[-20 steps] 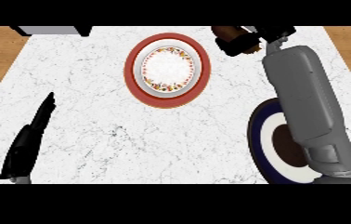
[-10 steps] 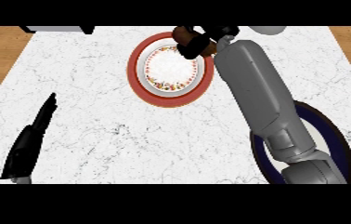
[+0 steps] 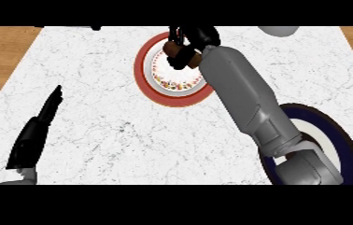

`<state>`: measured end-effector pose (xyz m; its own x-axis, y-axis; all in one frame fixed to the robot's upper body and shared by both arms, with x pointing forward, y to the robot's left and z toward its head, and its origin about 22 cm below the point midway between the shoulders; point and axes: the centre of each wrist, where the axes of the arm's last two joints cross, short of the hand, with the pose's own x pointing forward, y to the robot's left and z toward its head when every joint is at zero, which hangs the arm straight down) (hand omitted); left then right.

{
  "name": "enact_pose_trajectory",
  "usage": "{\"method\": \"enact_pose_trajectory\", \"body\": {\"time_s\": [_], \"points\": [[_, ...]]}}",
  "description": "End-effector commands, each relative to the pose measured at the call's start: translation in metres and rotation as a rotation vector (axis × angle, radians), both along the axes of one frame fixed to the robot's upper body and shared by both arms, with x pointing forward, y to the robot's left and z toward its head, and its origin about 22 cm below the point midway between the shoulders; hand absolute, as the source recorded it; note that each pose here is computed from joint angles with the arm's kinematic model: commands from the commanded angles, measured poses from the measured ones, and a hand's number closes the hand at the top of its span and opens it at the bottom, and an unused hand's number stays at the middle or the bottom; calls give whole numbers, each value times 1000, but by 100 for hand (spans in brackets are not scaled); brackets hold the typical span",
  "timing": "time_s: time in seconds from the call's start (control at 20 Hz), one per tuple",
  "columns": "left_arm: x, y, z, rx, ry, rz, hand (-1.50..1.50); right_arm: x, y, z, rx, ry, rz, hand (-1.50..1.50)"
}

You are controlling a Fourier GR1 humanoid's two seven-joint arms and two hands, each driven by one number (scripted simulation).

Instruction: Pick the sweet potato from the plate and place it in the plate

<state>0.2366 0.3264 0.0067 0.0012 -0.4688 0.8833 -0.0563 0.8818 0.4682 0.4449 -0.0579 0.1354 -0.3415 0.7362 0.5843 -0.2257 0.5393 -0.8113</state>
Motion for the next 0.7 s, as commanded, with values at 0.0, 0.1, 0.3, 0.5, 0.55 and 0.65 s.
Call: {"method": "enact_pose_trajectory", "body": {"time_s": [0.0, 0.1, 0.3, 0.5, 0.55, 0.65], "points": [[-11, -4, -2, 0, 18, -3, 0, 1, -6, -17, 97, 94, -106, 150], [5, -11, -9, 11, -4, -37, 0, -1, -10, -37, 67, 131, -161, -150], [3, -16, -8, 0, 4, -50, 0, -1, -5, -36, 82, 104, -171, -150], [-1, -2, -4, 0, -1, -25, 0, 2, -4, -21, 281, 22, -170, -150], [0, -6, -13, 1, -2, -20, 0, 2, -11, -29, 345, 10, -189, -150], [4, -9, -4, 3, -10, -6, 0, 3, -8, -19, 421, 2, -248, -150]]}}
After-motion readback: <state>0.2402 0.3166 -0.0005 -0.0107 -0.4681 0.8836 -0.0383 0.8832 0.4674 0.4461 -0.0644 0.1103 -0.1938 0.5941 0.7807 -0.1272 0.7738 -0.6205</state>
